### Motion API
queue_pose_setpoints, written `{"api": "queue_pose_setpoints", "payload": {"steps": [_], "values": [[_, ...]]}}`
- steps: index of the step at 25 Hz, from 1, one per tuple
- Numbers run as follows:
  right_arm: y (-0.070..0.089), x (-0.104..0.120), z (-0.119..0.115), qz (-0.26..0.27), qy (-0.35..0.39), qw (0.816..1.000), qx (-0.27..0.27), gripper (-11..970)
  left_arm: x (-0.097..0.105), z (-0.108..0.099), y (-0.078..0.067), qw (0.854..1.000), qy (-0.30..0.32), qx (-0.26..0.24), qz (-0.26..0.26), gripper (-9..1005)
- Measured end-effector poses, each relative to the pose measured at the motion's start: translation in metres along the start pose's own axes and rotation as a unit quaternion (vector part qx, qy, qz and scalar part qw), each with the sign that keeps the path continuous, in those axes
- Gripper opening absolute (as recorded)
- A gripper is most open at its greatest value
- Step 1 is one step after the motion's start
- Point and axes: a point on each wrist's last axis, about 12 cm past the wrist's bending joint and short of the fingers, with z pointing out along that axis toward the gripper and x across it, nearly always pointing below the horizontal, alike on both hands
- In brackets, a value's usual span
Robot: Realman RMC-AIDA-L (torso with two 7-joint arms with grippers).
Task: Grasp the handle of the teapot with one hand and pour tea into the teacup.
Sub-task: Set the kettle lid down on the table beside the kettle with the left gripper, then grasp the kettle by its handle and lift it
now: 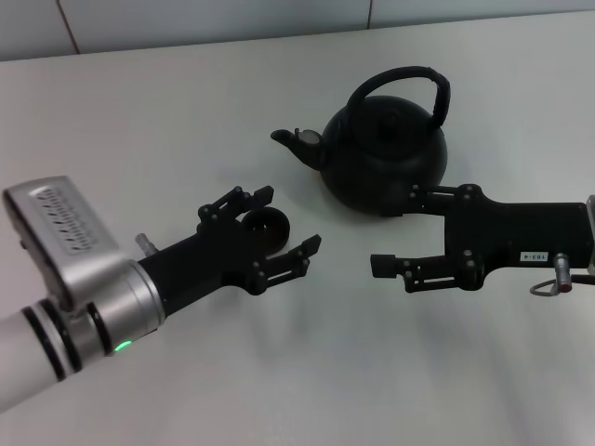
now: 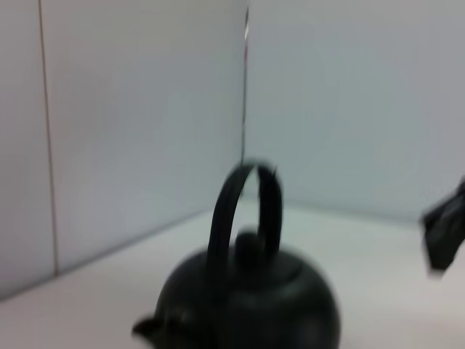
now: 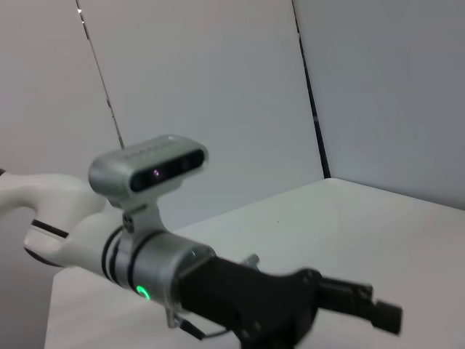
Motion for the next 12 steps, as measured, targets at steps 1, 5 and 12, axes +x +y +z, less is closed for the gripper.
{"api": "queue_pose_setpoints", "payload": {"steps": [1, 5, 12], "values": [[0.0, 0.0, 0.0, 0.0, 0.0, 1.0, 0.0, 833, -0.001, -0.002, -0.001, 1.0, -0.01, 0.005, -0.006, 866], [0.0, 0.0, 0.0, -0.001, 0.0, 1.0, 0.0, 833, -0.01, -0.022, 0.003, 0.997, -0.058, 0.033, -0.037, 866], [-0.001, 0.0, -0.001, -0.012, -0.002, 1.0, 0.006, 833, -0.026, -0.074, 0.02, 0.982, -0.058, 0.172, -0.044, 866]]}}
